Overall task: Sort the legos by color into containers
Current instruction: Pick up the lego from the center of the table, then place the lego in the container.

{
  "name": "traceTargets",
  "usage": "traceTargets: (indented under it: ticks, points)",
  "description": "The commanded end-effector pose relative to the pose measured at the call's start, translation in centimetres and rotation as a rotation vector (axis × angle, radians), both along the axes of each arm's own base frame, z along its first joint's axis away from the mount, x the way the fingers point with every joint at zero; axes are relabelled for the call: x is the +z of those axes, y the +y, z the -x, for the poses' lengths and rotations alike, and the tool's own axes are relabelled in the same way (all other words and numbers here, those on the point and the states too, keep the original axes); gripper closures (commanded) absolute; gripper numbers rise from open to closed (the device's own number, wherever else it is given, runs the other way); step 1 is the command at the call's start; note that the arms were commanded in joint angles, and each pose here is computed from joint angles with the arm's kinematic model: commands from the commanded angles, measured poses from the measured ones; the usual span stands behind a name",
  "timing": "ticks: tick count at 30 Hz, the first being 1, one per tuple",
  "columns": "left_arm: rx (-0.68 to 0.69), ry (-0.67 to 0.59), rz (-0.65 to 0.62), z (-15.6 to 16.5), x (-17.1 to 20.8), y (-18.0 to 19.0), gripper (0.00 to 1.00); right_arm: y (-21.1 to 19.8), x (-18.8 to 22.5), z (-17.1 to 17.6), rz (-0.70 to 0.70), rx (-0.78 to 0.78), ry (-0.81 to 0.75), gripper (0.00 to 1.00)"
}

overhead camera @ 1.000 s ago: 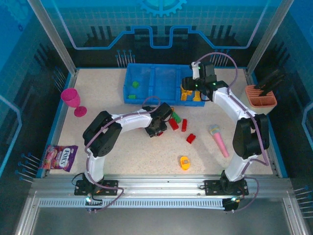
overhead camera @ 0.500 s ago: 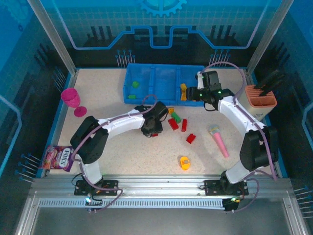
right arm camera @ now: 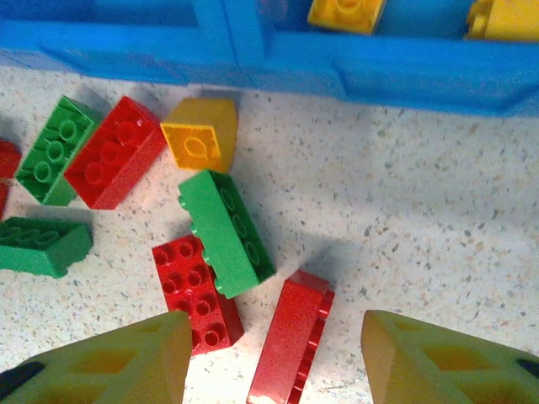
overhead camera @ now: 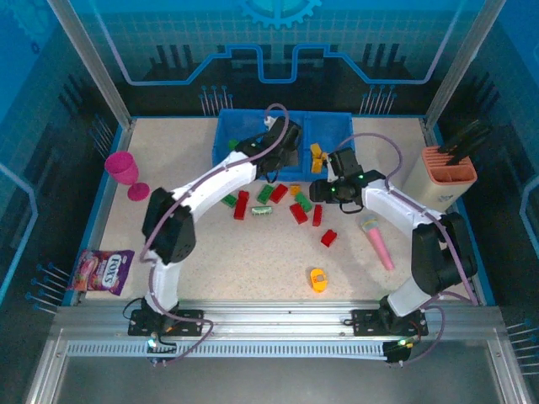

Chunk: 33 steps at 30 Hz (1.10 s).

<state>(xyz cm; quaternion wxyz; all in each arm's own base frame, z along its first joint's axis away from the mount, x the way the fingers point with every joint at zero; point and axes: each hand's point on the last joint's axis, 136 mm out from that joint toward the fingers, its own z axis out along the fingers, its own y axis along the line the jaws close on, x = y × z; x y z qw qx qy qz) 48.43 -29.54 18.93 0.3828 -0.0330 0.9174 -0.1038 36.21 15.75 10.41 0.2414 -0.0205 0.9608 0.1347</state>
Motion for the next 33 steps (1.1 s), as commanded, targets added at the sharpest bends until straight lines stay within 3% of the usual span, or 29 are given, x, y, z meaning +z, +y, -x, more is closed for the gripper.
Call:
traceTargets:
  ticks: [1, 13, 19, 28, 33]
  points:
    - [-0.021, -0.011, -0.074, -3.1, -2.5, -0.4, 0.75, 0.3, -1.3, 0.2, 0.004, -0.02, 0.026, 0.43]
    - [0.029, 0.023, -0.095, -8.5, -6.8, 1.5, 0.75, 1.3, -3.7, 0.6, 0.042, -0.008, 0.066, 0.44]
    - [0.065, 0.069, -0.082, -9.0, -9.6, 2.9, 0.74, 1.3, -5.0, 1.0, 0.08, -0.006, 0.09, 0.45]
    - [0.046, 0.093, -0.069, -9.2, -10.8, 2.3, 0.72, 1.3, -6.3, 2.0, 0.134, 0.0, 0.118, 0.47]
    - [0.039, 0.113, -0.07, -9.0, -11.7, 2.1, 0.64, 0.9, -6.8, 2.6, 0.165, 0.0, 0.13, 0.48]
